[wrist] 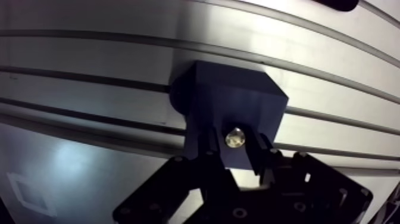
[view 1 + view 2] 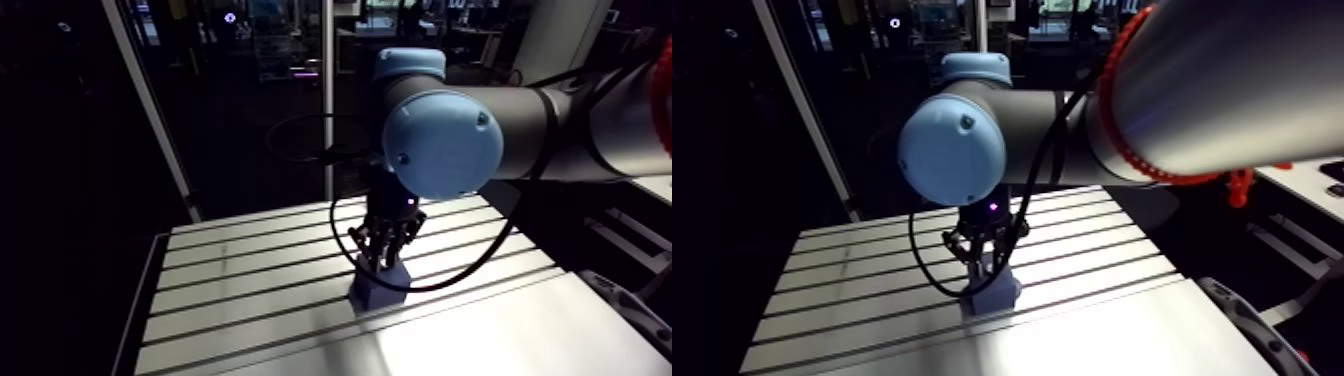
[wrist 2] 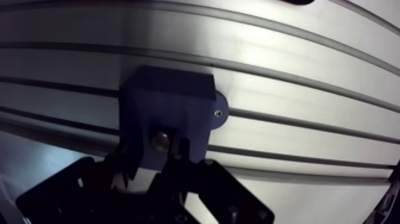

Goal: Pick up the M10 bolt and insert it into the hex recess until seated.

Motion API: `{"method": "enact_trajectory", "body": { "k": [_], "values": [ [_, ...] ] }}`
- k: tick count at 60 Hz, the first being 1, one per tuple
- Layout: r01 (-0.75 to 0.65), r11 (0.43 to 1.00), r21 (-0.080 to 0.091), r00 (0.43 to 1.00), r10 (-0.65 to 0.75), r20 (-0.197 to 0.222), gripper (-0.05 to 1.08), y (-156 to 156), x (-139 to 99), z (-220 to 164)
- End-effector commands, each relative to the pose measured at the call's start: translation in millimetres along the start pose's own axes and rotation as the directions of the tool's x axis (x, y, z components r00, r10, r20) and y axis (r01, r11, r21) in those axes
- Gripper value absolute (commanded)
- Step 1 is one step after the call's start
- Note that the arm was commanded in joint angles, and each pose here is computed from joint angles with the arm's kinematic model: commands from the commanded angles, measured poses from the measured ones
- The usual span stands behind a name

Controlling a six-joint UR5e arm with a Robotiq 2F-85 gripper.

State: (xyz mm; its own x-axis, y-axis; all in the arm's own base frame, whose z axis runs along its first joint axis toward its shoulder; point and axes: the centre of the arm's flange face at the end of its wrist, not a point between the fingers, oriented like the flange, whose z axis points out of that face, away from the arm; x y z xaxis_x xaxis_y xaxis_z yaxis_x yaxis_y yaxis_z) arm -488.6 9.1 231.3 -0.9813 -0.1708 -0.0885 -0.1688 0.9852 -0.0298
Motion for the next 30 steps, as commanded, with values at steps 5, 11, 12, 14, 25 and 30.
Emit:
{"method": "enact_trajectory", "body": {
  "k": [5,11,12,14,25,30],
  "values": [
    [0.002,1.000,0.000,1.000,-0.002,0.000,0.61,-0.3,0.1,0.2],
    [0.002,1.000,0.000,1.000,-0.002,0.000,0.61,-0.3,0.1,0.2],
    [0.002,1.000,0.000,1.000,-0.002,0.000,0.61,-0.3,0.1,0.2],
    [0.002,1.000,0.000,1.000,-0.002,0.000,0.61,-0.3,0.1,0.2],
    [0.004,1.000,-0.002,1.000,-0.004,0.001,0.61,0.2,0.6,0.1],
    [0.005,1.000,-0.002,1.000,-0.005,0.000,0.61,1.0,0.9,-0.4]
  ]
}}
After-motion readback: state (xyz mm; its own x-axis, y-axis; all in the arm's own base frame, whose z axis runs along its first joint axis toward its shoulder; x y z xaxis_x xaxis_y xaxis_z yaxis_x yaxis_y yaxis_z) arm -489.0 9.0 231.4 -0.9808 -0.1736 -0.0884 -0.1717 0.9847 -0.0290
